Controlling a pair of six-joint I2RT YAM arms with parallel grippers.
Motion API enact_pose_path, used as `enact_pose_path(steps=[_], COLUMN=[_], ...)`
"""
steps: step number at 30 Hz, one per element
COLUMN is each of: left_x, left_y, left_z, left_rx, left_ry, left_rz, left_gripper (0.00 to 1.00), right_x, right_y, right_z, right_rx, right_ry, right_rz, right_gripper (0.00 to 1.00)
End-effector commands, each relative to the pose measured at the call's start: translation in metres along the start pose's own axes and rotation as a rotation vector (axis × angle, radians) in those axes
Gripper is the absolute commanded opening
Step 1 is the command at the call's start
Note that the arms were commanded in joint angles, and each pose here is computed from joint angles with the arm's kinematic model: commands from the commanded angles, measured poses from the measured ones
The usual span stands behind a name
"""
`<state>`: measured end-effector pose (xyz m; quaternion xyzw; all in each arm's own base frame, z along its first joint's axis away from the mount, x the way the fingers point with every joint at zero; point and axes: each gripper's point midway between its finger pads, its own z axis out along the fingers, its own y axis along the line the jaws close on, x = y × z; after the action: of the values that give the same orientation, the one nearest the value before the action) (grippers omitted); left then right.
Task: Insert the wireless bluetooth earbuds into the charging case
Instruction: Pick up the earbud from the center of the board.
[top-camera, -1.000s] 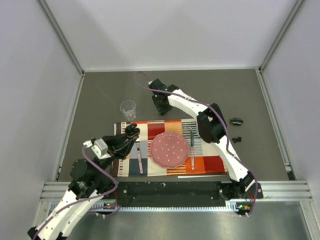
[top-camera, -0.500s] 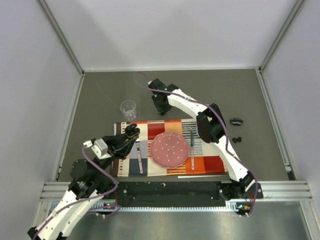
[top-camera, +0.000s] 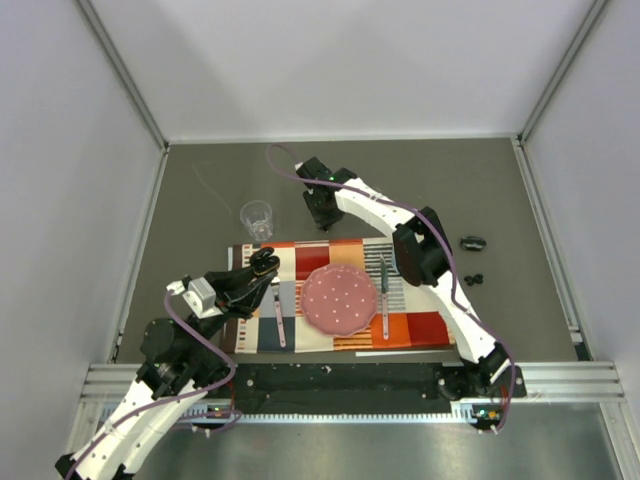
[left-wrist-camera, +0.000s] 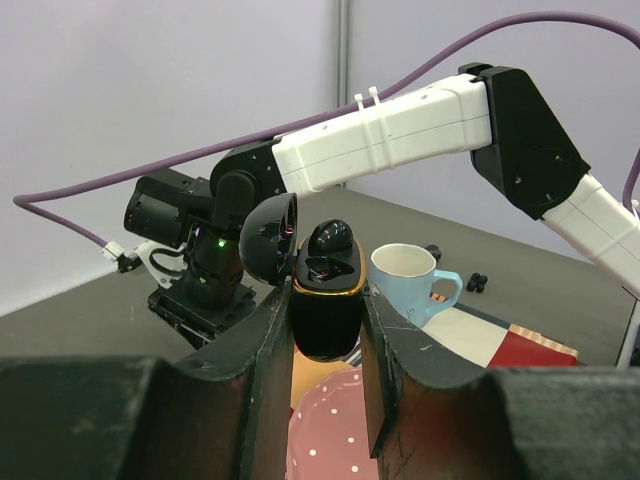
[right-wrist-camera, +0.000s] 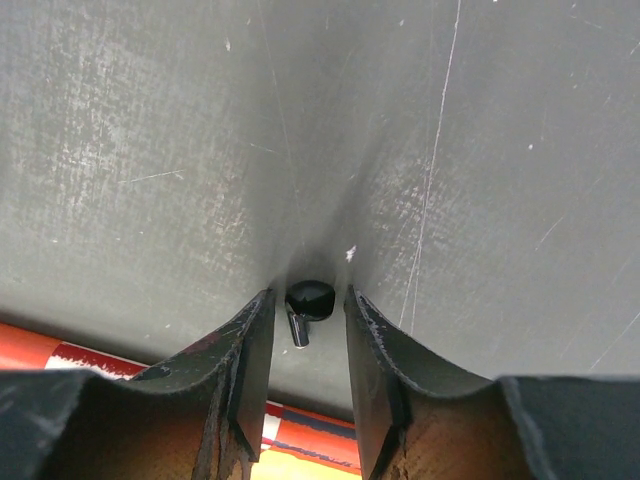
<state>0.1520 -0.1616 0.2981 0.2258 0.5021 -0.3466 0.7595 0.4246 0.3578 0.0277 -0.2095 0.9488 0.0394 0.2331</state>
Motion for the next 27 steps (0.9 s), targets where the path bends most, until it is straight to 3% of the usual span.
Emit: enact_pose_path(steps=[1, 27], left_x=[-0.0544, -0.0521], left_y=[-0.0054, -0.0057], left_z=[-0.0195, -0.0185], left_rx=[0.004, 0.007], left_ry=[-0.201, -0.204], left_rz=[0.033, 0.026], left_gripper=[0.0, 0.0], right_x=[0.0165, 0.0189], right_y=[-0.0025, 0.0018], right_z=[0.0214, 0.025], right_rx=[0.036, 0.01], right_ry=[0.049, 0.059], right_rz=[-0.043, -0.076], right_gripper=[0.36, 0.31])
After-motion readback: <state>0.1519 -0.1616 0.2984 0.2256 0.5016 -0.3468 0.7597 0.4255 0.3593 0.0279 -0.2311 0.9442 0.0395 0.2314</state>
